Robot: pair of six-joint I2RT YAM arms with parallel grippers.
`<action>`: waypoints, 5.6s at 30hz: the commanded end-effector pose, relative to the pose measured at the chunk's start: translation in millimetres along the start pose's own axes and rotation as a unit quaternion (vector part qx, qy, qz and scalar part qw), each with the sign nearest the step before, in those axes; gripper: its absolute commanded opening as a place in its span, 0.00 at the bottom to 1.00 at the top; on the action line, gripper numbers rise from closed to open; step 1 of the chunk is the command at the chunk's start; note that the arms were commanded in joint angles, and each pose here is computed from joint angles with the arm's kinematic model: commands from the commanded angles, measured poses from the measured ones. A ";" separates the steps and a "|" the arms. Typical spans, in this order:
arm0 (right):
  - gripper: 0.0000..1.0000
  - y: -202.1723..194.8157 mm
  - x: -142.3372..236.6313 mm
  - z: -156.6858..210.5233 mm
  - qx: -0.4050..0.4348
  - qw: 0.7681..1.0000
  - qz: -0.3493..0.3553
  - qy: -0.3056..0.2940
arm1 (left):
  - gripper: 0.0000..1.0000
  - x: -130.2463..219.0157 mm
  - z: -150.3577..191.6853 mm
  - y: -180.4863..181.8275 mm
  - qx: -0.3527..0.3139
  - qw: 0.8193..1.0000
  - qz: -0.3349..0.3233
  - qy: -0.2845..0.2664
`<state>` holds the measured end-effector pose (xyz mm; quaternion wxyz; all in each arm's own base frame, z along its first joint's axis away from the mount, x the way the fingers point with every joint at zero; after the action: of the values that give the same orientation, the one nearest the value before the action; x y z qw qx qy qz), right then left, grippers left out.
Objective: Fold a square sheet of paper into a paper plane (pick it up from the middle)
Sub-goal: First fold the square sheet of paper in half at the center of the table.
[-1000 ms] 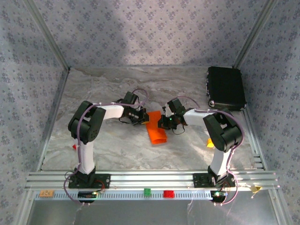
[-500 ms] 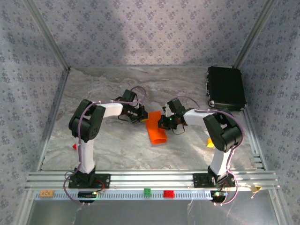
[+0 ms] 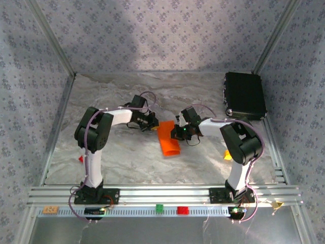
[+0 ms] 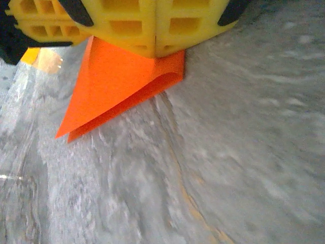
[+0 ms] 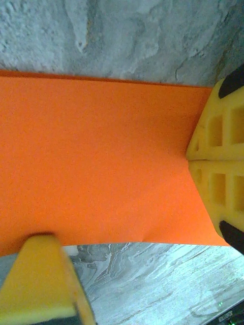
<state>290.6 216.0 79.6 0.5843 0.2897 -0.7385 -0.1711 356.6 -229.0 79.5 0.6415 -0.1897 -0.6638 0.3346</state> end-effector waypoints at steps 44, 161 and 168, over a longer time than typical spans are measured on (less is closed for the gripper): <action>0.00 -32.9 -9.2 36.3 -0.058 0.993 0.092 0.052 | 0.00 23.9 46.4 -37.3 -0.019 1.000 -0.002 0.012; 0.00 -39.5 -9.9 46.8 -0.073 0.990 0.112 0.037 | 0.06 -14.1 143.6 34.0 -0.024 0.991 -0.038 0.128; 0.00 -40.6 -9.6 46.6 -0.074 0.990 0.115 0.035 | 0.09 -6.2 155.9 45.8 -0.042 0.990 -0.050 0.124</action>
<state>285.6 214.4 78.4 0.5643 0.2630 -0.7587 -0.1915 222.9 -248.8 72.2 0.6850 -0.2663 -0.6165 0.2824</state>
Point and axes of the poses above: each hand's point on the last joint's axis, 136 mm out from that joint toward the fingers, its own x axis back along the fingers, its own y axis along the line the jaws close on, z = x × y, the point moved 8 cm from there along x, back along the fingers, and after that the axes turned 6 degrees about x, right-handed, at the moved point
